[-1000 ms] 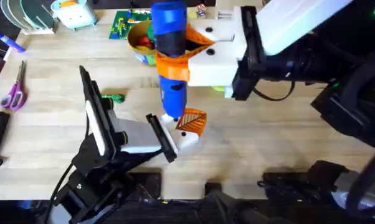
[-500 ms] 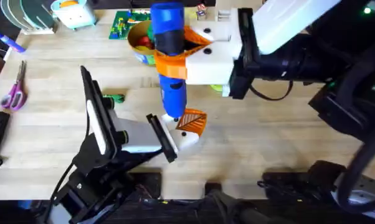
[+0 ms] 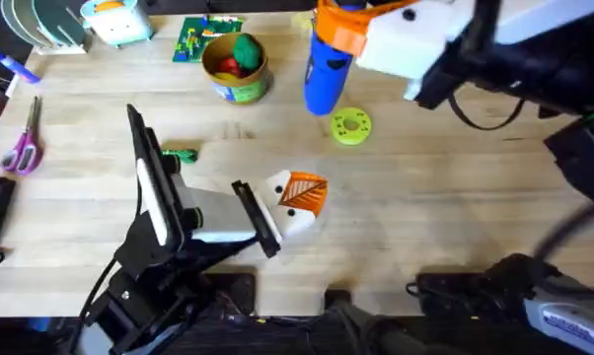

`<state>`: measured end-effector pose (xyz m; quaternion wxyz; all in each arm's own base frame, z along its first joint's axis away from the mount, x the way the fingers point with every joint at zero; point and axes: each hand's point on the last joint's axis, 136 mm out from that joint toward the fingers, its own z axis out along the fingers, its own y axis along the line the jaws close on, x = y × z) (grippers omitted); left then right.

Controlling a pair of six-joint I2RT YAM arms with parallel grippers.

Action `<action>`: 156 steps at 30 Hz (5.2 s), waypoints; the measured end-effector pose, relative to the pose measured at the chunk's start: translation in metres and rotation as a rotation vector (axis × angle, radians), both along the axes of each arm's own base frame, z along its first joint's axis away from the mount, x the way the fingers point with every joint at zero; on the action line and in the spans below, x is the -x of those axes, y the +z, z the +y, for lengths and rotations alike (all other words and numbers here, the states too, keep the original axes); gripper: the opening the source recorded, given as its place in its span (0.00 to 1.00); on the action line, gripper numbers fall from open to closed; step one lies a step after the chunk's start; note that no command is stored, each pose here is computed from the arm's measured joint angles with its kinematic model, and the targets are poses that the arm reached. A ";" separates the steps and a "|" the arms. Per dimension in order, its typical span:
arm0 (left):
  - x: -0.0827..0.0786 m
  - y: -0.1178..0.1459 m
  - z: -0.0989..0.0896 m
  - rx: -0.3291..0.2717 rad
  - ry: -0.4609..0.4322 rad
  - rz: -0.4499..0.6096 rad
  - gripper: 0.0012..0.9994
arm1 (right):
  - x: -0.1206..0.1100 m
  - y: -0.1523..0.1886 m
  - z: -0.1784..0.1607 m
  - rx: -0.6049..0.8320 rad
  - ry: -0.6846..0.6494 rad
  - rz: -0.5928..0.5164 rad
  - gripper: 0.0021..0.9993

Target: Pick up the gripper from the table and insert it into the empty holder that is missing its gripper. Then pick up a screw, insert it into the mounting hole, and use the screwdriver to tighten it. Finally, clean up the table by picking up the vegetable and placing it into the bucket.

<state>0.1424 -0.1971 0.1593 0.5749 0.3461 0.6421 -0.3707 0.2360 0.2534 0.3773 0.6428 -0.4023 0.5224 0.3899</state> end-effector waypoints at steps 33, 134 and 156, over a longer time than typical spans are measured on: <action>0.000 0.000 0.000 0.000 0.000 0.000 0.02 | -0.198 -0.304 -0.179 1.238 -0.748 0.009 0.38; -0.065 -0.002 0.235 -0.660 1.328 1.684 0.99 | -0.138 -0.174 -0.118 0.559 -0.890 0.308 0.99; -0.126 -0.064 0.275 0.133 1.921 1.908 0.99 | -0.138 -0.173 -0.119 0.559 -0.890 0.308 0.99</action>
